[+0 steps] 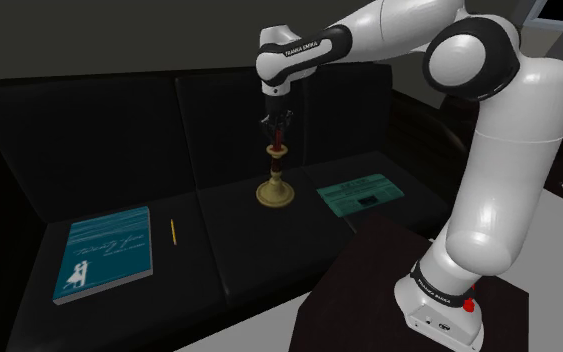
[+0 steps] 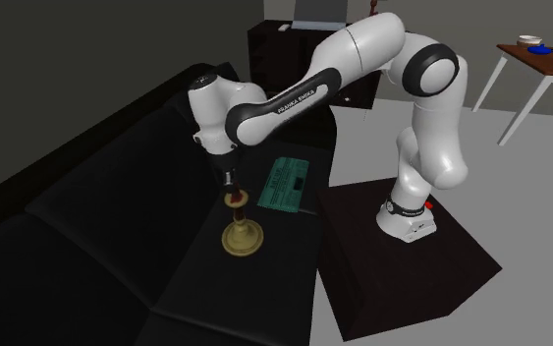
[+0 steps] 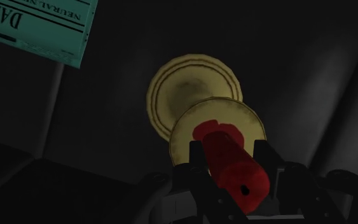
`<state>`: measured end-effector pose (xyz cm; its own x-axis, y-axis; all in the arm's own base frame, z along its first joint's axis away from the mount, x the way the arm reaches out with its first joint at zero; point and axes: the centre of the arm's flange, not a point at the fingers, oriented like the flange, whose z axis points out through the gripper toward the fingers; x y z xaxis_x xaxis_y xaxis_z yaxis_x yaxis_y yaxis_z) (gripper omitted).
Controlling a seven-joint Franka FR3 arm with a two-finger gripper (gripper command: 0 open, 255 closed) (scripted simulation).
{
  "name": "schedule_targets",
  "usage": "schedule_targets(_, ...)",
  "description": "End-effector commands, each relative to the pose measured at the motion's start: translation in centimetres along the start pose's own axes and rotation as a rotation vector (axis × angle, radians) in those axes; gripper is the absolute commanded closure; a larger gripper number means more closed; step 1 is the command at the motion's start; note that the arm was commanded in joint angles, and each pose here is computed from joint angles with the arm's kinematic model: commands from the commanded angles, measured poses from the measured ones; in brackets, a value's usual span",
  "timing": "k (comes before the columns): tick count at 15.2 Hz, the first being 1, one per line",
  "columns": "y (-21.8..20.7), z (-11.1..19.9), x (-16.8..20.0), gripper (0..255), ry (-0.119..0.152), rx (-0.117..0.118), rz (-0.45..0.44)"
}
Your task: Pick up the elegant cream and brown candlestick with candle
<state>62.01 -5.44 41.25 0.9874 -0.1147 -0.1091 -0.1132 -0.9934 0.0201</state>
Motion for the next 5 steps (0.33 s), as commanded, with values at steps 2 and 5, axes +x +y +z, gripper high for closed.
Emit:
schedule_targets(2,0.0,-1.7,-0.1,255,0.001,0.0,0.0)
schedule_targets(5,0.0,-2.3,-0.1,255,0.001,0.0,0.0)
